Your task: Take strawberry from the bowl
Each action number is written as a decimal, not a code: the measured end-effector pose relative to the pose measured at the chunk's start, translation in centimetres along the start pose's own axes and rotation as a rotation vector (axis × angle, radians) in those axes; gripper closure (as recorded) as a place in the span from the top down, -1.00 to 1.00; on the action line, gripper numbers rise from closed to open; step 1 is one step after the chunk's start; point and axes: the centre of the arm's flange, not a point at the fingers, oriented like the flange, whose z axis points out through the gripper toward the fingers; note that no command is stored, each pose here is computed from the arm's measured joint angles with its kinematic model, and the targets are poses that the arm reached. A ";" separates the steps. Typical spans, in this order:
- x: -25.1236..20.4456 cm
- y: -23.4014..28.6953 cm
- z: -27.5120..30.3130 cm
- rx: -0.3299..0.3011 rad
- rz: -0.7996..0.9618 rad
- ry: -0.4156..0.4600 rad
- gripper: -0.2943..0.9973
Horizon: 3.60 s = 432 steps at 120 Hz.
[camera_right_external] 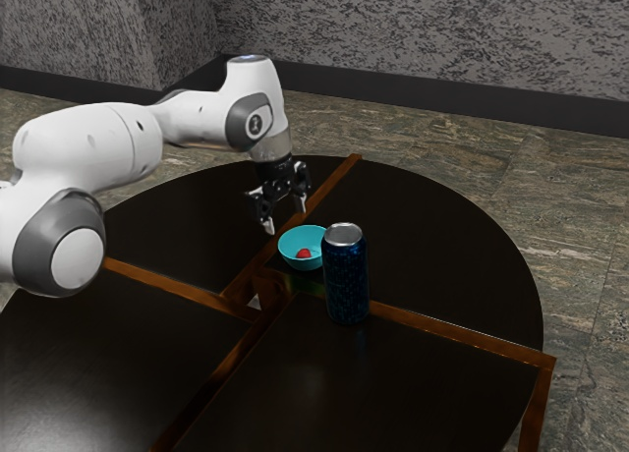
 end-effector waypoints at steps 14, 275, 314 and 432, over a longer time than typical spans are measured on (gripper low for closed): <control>-0.8 0.2 0.1 -0.002 -0.047 -0.003 0.35; 0.5 3.8 9.5 -0.013 -0.269 0.016 -0.10; 0.7 3.7 10.5 -0.002 -0.273 0.017 -0.18; -4.2 -7.0 3.5 0.085 -0.265 -0.003 -0.51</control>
